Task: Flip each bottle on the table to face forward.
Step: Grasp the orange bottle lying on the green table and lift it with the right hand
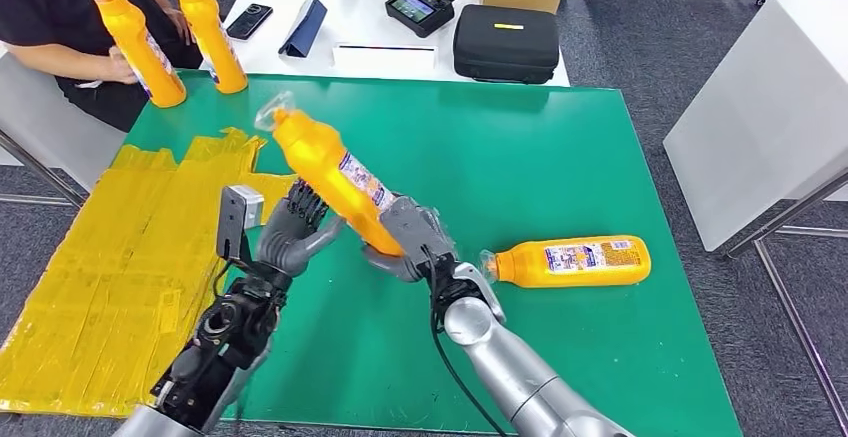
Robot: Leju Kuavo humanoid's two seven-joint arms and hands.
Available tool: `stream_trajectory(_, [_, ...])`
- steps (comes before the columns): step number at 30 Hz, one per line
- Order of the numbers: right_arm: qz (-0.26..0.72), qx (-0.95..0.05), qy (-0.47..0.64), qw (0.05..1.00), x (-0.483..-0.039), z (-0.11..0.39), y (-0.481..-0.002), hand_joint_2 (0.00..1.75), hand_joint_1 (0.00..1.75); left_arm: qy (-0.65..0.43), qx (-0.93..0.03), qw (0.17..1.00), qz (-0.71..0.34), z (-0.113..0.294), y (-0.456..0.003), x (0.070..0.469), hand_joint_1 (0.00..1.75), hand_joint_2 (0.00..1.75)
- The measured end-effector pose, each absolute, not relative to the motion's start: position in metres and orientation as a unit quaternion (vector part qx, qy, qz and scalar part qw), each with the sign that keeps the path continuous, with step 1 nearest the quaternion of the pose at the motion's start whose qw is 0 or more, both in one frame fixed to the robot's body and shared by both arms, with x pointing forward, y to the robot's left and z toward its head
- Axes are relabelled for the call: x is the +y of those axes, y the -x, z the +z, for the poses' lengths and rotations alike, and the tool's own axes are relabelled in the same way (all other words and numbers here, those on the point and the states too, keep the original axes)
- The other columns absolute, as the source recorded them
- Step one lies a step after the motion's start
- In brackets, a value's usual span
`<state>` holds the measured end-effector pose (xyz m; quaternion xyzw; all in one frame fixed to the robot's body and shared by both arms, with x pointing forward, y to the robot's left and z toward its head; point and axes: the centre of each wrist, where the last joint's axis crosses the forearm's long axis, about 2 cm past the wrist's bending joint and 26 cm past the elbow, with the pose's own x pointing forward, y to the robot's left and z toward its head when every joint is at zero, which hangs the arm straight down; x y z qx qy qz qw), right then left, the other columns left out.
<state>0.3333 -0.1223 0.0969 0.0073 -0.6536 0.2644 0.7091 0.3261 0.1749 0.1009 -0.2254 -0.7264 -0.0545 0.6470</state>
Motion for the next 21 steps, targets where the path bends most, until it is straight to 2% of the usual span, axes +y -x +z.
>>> stream_trajectory(11, [0.327,-0.627,-0.016,0.706,-0.074,0.1,-0.317,1.75,1.75,0.252,-0.721,0.644,-0.04,0.116,-0.323,0.159,0.0,1.75])
stream_trajectory(20, [0.366,-0.585,-0.057,0.721,-0.038,0.106,-0.306,1.75,1.75,0.225,-0.706,0.671,0.017,0.108,-0.321,0.172,0.0,1.75])
stream_trajectory(21, [0.37,-0.583,-0.057,0.721,-0.036,0.106,-0.306,1.75,1.75,0.222,-0.705,0.673,0.023,0.106,-0.32,0.174,0.43,1.75])
